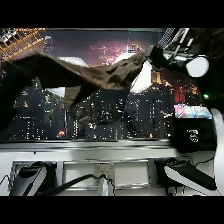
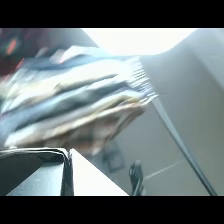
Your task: Fold the clothes and pants, and hang the long-sleeved shirts on hangers.
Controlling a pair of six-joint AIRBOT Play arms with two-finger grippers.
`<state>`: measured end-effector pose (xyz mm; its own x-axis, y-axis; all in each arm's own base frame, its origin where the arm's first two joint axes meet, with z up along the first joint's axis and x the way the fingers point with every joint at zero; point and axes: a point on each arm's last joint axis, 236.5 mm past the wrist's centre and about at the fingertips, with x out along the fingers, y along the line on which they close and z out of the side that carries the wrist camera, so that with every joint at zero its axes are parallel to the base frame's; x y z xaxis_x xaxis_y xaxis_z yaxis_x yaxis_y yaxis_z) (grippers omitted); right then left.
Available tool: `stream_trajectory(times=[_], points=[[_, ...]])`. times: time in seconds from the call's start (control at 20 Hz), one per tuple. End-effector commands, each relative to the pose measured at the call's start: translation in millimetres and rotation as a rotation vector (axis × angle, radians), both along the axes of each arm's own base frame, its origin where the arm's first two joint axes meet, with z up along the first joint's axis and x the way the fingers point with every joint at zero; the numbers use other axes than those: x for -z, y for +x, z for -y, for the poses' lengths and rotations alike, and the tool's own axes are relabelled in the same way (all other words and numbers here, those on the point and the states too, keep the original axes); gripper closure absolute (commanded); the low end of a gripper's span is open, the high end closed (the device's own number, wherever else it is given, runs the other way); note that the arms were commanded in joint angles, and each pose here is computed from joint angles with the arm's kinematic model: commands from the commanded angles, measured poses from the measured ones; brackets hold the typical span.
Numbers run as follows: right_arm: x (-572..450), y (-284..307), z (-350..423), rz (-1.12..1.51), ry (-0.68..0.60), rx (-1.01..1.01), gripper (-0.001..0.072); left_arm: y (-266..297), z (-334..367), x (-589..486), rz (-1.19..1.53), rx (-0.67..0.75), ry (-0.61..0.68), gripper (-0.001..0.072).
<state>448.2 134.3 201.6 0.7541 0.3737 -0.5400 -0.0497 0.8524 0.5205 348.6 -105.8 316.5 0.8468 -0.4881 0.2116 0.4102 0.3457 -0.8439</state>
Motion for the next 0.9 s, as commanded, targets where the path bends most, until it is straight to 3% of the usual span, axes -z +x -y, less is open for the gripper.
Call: stream_trajectory(times=[0.0, 0.35, 0.65, 0.85], points=[[-54, -40, -2, 0.075, 0.043, -0.027, 0.0689, -22, -7, -93, 0.243, -0.068, 0.082, 0.0710], [-120, -153, 11, 0.168, 0.011, -0.085, 0.0688, -82, -36, -174, 0.461, -0.227, 0.134, 0.0711], [-147, -253, 3, 0.142, 0.186, -0.115, 0.0689, -161, -50, -214, 0.632, -0.380, 0.189, 0.0711], [-163, -288, -15, 0.124, 0.331, -0.170, 0.0689, -175, -51, -229, 0.675, -0.424, 0.225, 0.0711]])
